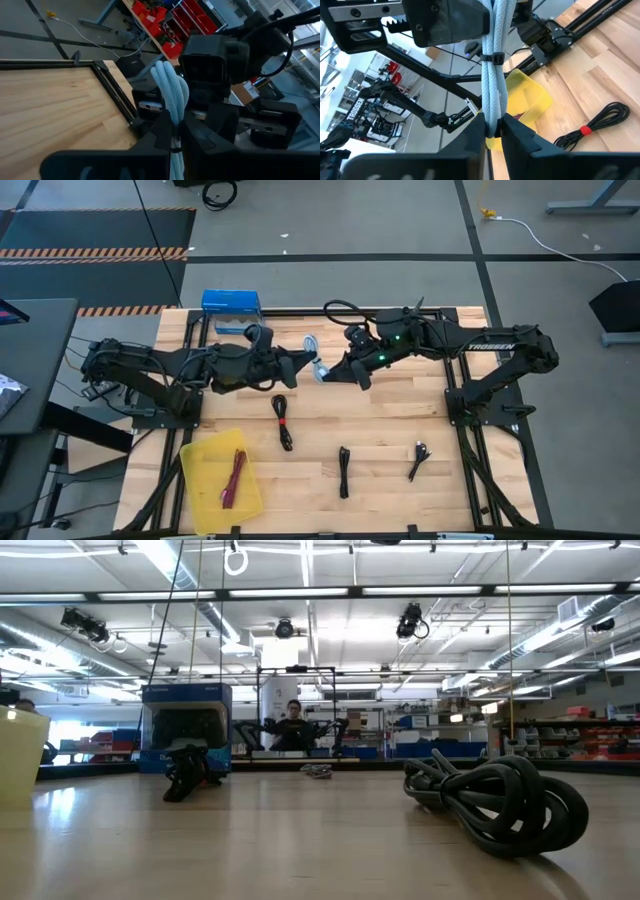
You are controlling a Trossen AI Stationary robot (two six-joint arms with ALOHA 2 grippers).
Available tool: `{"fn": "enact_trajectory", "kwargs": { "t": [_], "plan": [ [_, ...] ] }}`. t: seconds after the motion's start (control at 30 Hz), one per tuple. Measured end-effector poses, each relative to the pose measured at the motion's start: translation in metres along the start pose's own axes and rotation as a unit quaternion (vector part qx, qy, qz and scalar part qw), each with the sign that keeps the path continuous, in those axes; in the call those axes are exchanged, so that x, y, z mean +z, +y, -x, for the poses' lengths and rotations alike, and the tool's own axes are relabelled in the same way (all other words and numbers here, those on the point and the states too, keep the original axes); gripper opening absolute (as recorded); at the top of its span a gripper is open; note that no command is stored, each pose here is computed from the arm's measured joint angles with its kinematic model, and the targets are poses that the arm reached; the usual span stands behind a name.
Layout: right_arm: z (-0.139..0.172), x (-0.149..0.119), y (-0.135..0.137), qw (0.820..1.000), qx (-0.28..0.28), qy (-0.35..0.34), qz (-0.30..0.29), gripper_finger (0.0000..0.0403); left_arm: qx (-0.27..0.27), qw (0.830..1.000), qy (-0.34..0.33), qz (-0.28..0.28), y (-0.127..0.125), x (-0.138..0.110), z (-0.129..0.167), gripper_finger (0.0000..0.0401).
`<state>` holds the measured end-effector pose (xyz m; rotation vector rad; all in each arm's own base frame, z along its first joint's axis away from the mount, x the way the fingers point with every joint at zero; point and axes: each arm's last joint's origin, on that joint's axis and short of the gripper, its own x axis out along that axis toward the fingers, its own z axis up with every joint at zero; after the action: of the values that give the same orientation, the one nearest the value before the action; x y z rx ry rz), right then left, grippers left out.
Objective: Pick and place USB-C Cables
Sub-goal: Put the light blue charger cable into the yellow bin
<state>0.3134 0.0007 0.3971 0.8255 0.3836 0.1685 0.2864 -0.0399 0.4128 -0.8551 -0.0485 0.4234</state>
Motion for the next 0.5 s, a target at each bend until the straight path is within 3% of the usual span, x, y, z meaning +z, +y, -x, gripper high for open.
{"fn": "enact_trajectory", "kwargs": {
  "t": [0.27, 0.4, 0.5],
  "plan": [
    [0.0, -0.001, 0.001, 1.0, 0.012, 0.013, 0.001, 0.0117, -0.013, 0.998, 0.062, -0.012, -0.001, -0.012, 0.005, 0.0022],
    [0.0, -0.003, 0.0, 0.999, 0.02, 0.036, 0.001, 0.0126, 0.002, 0.99, 0.143, -0.017, 0.001, -0.027, 0.019, 0.0021],
    [0.001, -0.005, -0.002, 0.998, 0.019, 0.053, 0.005, 0.0129, 0.028, 0.974, 0.223, -0.026, 0.006, -0.042, 0.037, 0.0021]
  ]
}}
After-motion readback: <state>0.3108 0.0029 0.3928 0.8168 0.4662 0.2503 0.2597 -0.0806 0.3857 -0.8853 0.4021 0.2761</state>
